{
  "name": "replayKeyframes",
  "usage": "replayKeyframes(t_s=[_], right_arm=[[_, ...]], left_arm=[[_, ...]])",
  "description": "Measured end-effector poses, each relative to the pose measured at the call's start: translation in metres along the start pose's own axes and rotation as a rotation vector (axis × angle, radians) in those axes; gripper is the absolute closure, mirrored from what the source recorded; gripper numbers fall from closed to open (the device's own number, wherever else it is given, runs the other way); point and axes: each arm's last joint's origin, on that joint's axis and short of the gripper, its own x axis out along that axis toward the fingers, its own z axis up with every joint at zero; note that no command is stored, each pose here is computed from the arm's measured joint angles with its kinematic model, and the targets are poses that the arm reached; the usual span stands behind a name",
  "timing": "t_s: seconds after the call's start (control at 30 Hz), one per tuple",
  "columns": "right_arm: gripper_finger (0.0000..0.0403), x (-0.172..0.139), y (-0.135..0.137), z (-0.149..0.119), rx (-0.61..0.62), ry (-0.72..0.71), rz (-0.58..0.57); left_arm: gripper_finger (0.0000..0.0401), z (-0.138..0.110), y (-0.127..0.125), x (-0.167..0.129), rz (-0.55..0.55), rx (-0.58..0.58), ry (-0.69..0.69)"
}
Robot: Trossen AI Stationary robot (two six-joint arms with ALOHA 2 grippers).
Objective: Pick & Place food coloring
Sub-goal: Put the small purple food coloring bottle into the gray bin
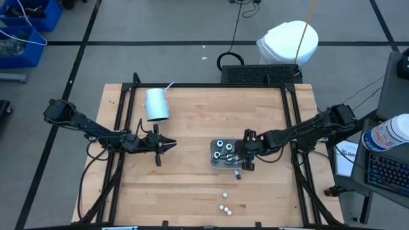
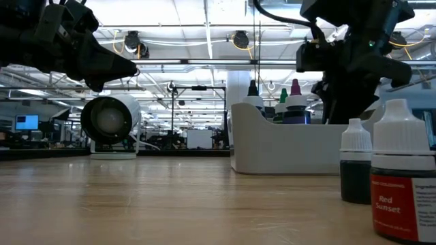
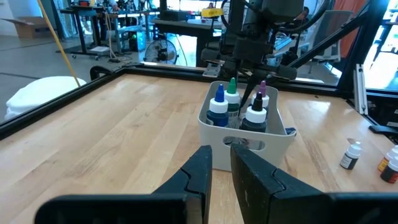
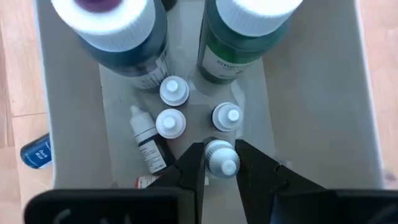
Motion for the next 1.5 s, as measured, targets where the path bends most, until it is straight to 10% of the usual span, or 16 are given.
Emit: replayKeyframes(t_s=[1.5], right_arm=[[0.0321, 0.0007, -0.0027, 0.0018, 0.037, 0.005, 0.033]], left_arm=[[0.0334, -0.0001, 0.0000, 0.0000, 0.000, 0.007, 0.001]])
